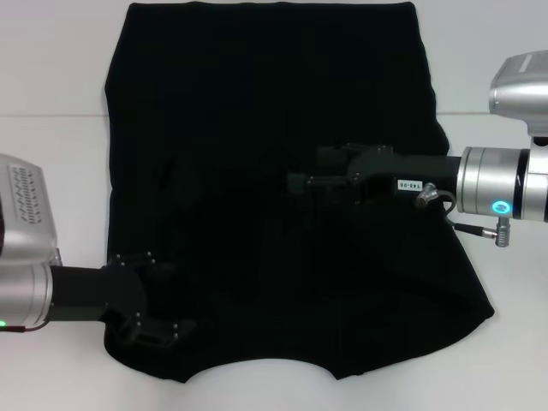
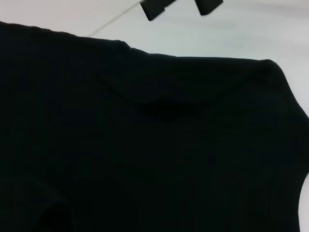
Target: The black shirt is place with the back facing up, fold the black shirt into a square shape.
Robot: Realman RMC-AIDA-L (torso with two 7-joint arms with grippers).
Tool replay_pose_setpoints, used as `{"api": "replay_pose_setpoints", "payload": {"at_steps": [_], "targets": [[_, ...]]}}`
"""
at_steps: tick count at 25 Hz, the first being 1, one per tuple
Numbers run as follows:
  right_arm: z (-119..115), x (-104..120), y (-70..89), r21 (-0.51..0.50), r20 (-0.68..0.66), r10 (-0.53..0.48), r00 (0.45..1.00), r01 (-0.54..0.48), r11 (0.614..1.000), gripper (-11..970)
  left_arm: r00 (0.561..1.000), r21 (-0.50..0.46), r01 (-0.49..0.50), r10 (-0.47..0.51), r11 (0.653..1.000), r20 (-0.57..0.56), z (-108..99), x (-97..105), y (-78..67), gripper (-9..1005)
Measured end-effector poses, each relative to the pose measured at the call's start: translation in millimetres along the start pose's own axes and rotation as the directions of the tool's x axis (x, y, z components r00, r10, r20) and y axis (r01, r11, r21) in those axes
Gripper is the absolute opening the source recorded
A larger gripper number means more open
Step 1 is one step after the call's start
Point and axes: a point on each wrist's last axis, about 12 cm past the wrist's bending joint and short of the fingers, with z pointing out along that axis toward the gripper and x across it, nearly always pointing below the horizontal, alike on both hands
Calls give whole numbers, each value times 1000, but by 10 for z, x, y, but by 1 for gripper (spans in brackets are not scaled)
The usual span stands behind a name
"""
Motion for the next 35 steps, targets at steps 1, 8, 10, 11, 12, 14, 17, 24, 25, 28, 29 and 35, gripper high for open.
{"api": "replay_pose_setpoints", "payload": {"at_steps": [1,8,10,11,12,14,17,24,25,28,29,35], "targets": [[-4,-13,-3,2,3,-3,1000,3,1000,915,1000,-2,-6,6,1000,-6,12,-6,4,935],[-20,-72,-16,7,24,-10,1000,10,1000,915,997,-30,-38,37,999,-64,63,6,46,933],[-21,-82,-18,8,25,-14,1000,14,1000,915,997,-31,-38,36,999,-68,63,7,49,933],[-21,-86,-18,8,26,-15,1000,15,1000,915,997,-32,-37,35,999,-69,63,7,51,932],[-22,-86,-19,8,26,-15,1000,15,1000,915,997,-36,-36,34,999,-71,62,8,56,932],[-23,-90,-22,10,28,-14,999,14,1000,914,997,-48,-35,31,998,-74,56,13,72,932],[-20,-100,-23,10,30,-16,999,15,1000,914,997,-60,-31,26,998,-76,42,26,85,917],[-19,-102,-23,10,31,-16,999,16,1000,914,997,-65,-28,22,997,-79,38,32,90,858],[-19,-102,-23,10,31,-16,999,16,1000,914,997,-66,-26,21,997,-79,37,33,92,857],[-16,-100,-20,9,28,-19,999,19,1000,914,997,-70,-19,13,997,-82,35,38,98,856],[-14,-99,-19,8,27,-20,999,20,1000,914,996,-74,-18,12,997,-84,37,41,102,856],[-10,-95,-15,6,22,-30,999,30,1000,915,996,-85,-14,7,996,-88,43,55,106,856]]}}
